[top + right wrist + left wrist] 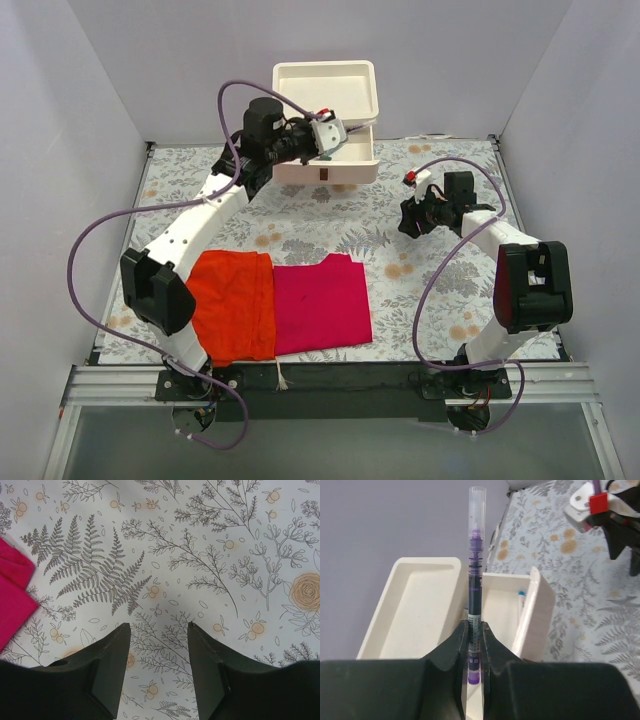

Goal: Sort the stationery into containers
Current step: Place the pen in the storage box, then close the drawer in the storage box.

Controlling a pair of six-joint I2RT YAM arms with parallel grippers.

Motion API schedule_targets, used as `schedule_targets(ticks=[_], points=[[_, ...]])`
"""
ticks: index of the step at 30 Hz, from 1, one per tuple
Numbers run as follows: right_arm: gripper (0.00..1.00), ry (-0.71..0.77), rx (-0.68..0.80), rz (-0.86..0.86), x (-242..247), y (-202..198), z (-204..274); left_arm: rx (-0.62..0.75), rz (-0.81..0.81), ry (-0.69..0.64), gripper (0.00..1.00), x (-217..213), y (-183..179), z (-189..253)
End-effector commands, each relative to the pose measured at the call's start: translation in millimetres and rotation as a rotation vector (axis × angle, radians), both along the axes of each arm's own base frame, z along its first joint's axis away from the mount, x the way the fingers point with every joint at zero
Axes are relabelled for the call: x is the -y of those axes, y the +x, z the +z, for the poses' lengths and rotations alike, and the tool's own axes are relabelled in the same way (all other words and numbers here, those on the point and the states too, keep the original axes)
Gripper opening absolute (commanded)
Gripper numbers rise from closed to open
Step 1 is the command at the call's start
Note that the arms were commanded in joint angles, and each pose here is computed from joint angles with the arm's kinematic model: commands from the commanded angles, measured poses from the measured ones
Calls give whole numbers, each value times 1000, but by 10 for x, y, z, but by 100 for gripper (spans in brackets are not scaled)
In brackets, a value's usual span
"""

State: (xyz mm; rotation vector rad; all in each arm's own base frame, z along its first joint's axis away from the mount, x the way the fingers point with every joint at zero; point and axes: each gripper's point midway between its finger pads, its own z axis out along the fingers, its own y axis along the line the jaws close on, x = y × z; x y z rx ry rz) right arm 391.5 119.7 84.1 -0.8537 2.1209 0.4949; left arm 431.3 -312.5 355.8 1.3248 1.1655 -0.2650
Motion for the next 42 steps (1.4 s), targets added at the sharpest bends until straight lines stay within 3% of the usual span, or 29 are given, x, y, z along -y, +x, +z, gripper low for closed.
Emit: schedule_targets(ticks=[1, 9, 10, 13, 15, 16, 17, 18, 19, 21, 22, 23, 25, 27, 30, 34, 39, 42], points=[[58, 10, 87, 9, -17, 185, 229, 65, 109, 42, 0, -12, 442, -63], [58, 3, 84, 5, 6, 79, 190, 117, 138, 49, 1, 56, 699, -157], [58, 4, 83, 4, 8, 59, 183, 120, 171, 46, 19, 21, 747, -168], [58, -1, 84, -1, 27, 38, 170, 226, 258, -96, 49, -68, 813, 139], [58, -5, 81, -2, 34, 18, 147, 299, 298, -175, 54, -172, 749, 315], [58, -5, 79, -1, 29, 4, 141, 372, 312, -240, 58, -279, 604, 611], [58, -8, 74, -2, 36, -13, 120, 432, 325, -293, 66, -335, 529, 657], [58, -10, 77, -4, 46, -15, 121, 457, 334, -327, 67, -375, 442, 766], [58, -13, 75, -3, 50, -20, 113, 480, 337, -364, 66, -429, 313, 933], [58, -17, 72, -4, 56, -35, 94, 418, 328, -380, 65, -449, 184, 856], [58, -16, 67, -3, 55, -41, 77, 265, 291, -337, 64, -368, 119, 556], [58, -14, 66, -1, 50, -41, 69, 219, 228, -306, 63, -348, -68, 544], [58, -11, 59, 2, 42, -33, 49, 94, 44, -201, 40, -164, -399, 140], [56, -4, 65, 7, 25, 3, 81, -54, -72, -80, 0, -132, -714, -340], [46, 5, 68, 15, 2, 39, 98, -240, -71, -44, 0, -140, -828, -683], [41, 5, 72, 5, 6, 88, 127, -444, -19, 33, 0, -185, -770, -1129], [44, 0, 68, -17, 32, 82, 112, -549, 54, 136, 0, -214, -588, -1592], [45, -2, 69, -21, 39, 77, 116, -532, 97, 134, 0, -218, -449, -1715]])
